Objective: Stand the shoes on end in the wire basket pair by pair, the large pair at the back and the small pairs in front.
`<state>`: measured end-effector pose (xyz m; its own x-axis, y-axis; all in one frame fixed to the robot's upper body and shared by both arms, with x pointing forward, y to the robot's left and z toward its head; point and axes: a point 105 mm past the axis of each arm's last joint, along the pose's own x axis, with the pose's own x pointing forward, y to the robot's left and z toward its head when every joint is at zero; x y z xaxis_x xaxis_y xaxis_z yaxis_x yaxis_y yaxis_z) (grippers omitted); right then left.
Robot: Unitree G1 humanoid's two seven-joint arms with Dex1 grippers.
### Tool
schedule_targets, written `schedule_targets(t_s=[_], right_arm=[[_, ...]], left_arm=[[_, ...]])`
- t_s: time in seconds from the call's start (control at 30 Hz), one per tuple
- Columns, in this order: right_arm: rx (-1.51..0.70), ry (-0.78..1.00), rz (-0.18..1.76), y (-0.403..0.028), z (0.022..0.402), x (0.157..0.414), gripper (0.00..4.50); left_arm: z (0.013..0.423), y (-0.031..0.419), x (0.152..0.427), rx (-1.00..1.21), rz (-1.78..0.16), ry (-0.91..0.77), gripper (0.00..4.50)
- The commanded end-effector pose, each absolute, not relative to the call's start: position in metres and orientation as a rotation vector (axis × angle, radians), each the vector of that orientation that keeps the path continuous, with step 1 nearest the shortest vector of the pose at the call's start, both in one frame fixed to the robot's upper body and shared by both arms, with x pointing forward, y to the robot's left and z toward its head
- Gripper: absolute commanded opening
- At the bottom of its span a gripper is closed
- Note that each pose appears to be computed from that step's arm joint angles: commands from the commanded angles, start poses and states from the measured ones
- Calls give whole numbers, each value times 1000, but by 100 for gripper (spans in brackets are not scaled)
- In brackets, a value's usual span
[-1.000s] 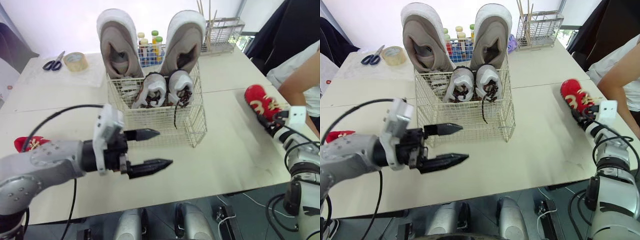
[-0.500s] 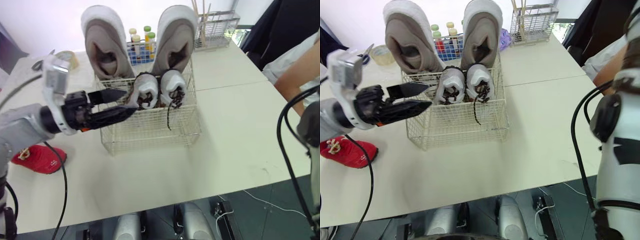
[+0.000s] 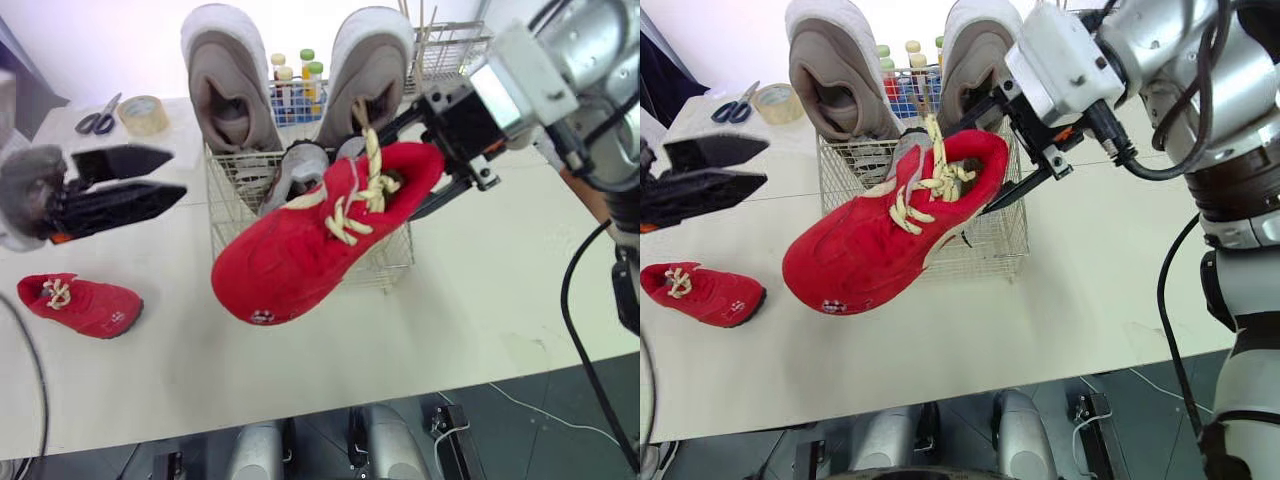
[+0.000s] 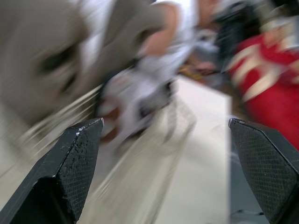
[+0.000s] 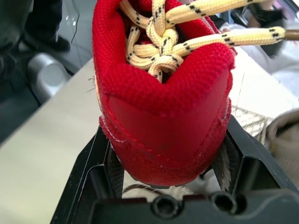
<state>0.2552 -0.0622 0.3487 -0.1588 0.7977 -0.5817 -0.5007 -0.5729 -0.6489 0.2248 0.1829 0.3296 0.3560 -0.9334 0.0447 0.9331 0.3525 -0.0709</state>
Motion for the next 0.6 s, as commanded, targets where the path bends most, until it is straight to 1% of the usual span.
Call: schedule_targets(t_s=[0.03,0.13,0.2,0.33,0.43,0.6], right_arm=[[-1304,-499,1834,-57,362,252,207],[-1348,-491,1846,-56,356,253,207],[-1374,-501,1858,-55,355,250,207],[-1429,-509,1844,-55,353,253,207],[-1468,-487,1821,-56,351,259,207],[-1472,-466,1799,-57,351,264,207]], left_arm=[[335,162,217,-191,-1356,13,450],[315,148,217,-190,-1446,143,450],[307,143,219,-210,-1485,199,450],[306,137,219,-226,-1545,229,450],[301,132,213,-207,-1593,275,450],[284,134,203,-197,-1612,361,450]])
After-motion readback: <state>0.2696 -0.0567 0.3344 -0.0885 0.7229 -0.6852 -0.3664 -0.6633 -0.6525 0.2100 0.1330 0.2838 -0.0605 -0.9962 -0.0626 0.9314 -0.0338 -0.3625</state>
